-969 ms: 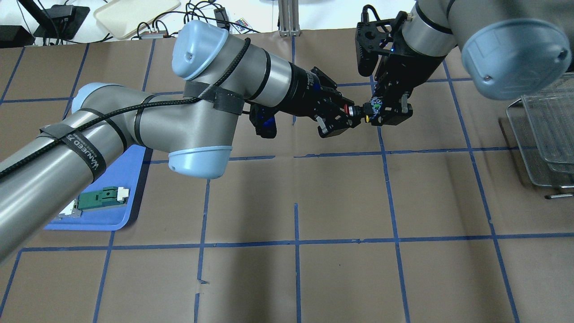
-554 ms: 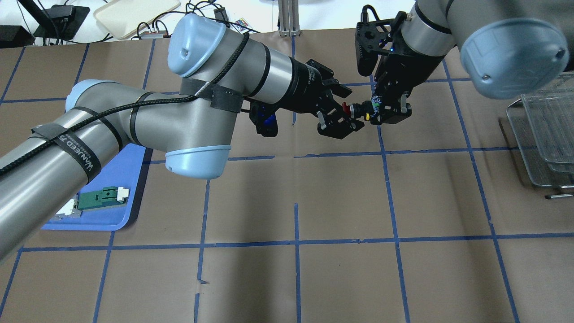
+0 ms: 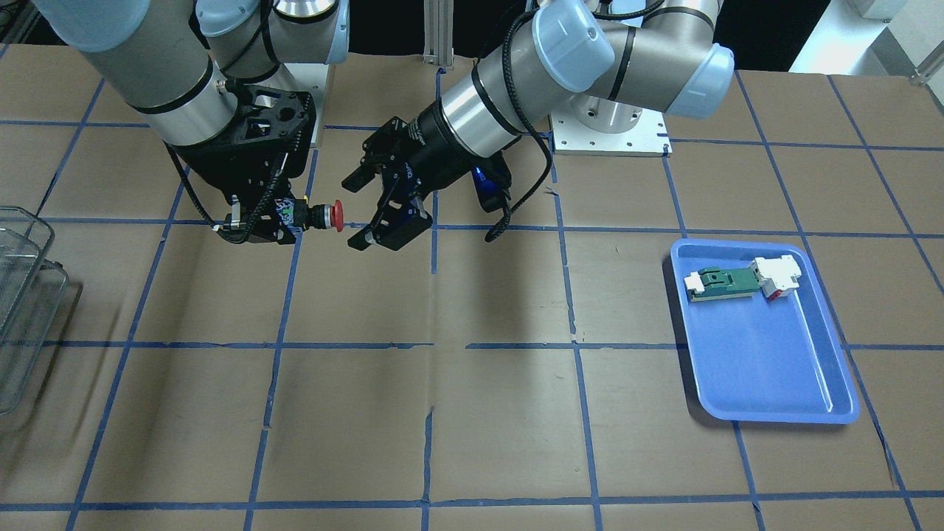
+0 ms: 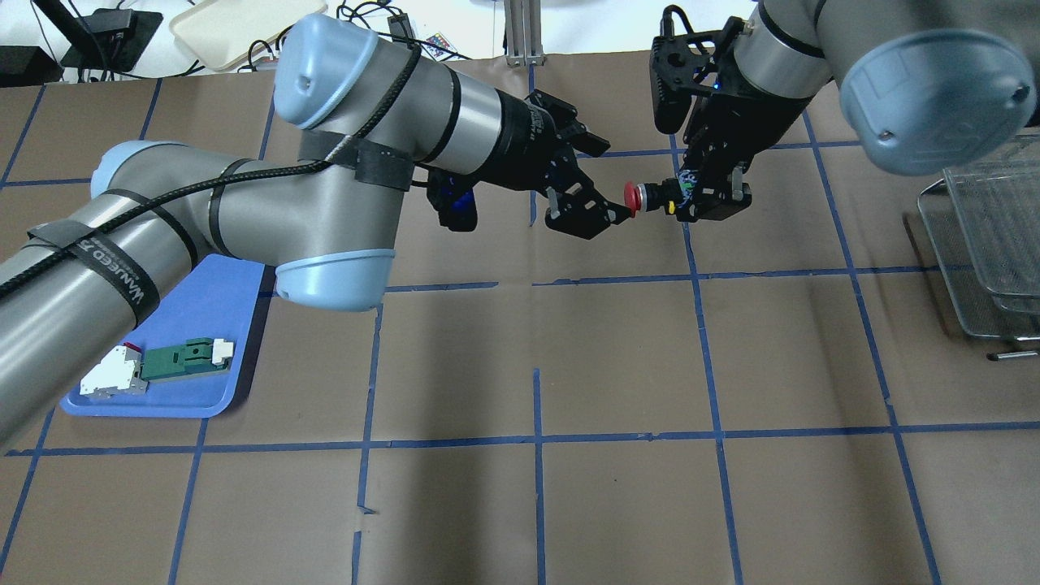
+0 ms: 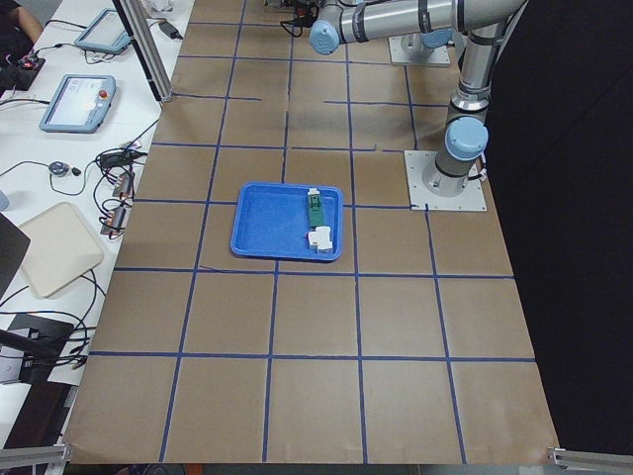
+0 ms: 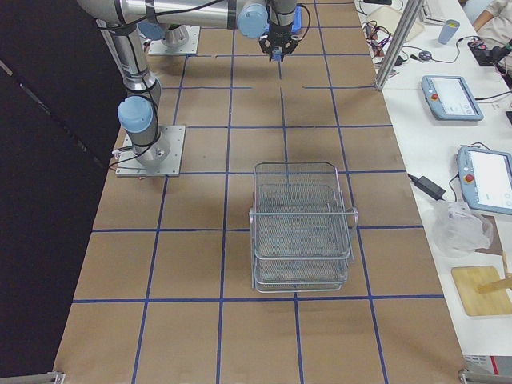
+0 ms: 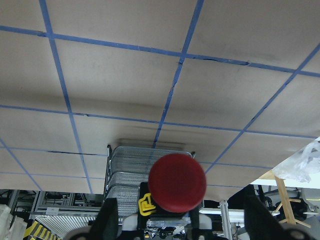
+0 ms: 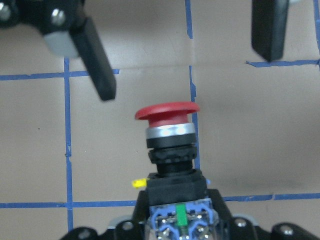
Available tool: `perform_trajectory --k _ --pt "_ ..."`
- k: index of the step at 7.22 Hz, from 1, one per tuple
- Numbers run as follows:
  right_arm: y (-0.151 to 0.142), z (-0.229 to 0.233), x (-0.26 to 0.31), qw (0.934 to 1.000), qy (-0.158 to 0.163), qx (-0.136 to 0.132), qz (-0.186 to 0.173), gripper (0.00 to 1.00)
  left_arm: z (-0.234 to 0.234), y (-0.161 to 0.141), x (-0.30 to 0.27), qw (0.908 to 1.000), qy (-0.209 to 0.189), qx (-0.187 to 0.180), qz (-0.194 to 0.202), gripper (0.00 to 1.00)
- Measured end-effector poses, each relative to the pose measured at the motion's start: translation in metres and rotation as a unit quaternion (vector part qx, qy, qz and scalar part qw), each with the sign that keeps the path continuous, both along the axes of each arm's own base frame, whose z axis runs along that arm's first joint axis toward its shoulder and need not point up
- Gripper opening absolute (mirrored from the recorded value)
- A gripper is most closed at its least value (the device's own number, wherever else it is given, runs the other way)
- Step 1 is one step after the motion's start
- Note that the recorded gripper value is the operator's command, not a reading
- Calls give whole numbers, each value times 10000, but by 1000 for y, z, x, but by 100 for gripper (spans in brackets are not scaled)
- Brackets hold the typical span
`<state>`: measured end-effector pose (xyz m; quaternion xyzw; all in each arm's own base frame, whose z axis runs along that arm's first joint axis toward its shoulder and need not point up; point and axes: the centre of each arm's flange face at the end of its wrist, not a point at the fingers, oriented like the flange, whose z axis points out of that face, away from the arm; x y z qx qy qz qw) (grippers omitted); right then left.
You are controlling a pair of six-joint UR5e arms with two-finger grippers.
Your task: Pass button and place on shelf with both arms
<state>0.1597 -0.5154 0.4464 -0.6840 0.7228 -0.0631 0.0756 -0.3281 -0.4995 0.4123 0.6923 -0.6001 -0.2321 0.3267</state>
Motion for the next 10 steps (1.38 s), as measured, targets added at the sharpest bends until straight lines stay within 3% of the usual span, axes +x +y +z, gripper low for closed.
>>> perform_trajectory --k 2,4,5,6,7,8,9,10 --pt "-20 0 -83 9975 91 -10 -708 0 -9 -30 57 9973 -402 -597 -126 95" --pt "-30 -8 -213 9890 357 -50 -1434 0 -29 -53 121 9841 -1289 -1012 -686 99" --pt "-34 -22 -278 9827 616 -96 -1744 0 -35 -57 150 9709 -1771 -1129 -1149 100" --pt "-36 -44 -341 9795 822 -116 -1836 0 -36 -55 175 9558 -2138 -1162 -1653 100" --pt "-33 -69 -397 9817 908 -109 -1668 0 -32 -48 196 9383 -2421 -1187 -2168 100" --pt "-28 -86 -434 9849 926 -119 -1460 0 -21 -38 211 9143 -2698 -1331 -2713 100" --pt "-24 -93 -452 9868 951 -146 -1301 38 -9 -25 219 8850 -2958 -1483 -3274 100" --pt "-22 -96 -459 9874 980 -164 -1233 99 3 -10 227 8512 -3227 -1509 -3854 100"
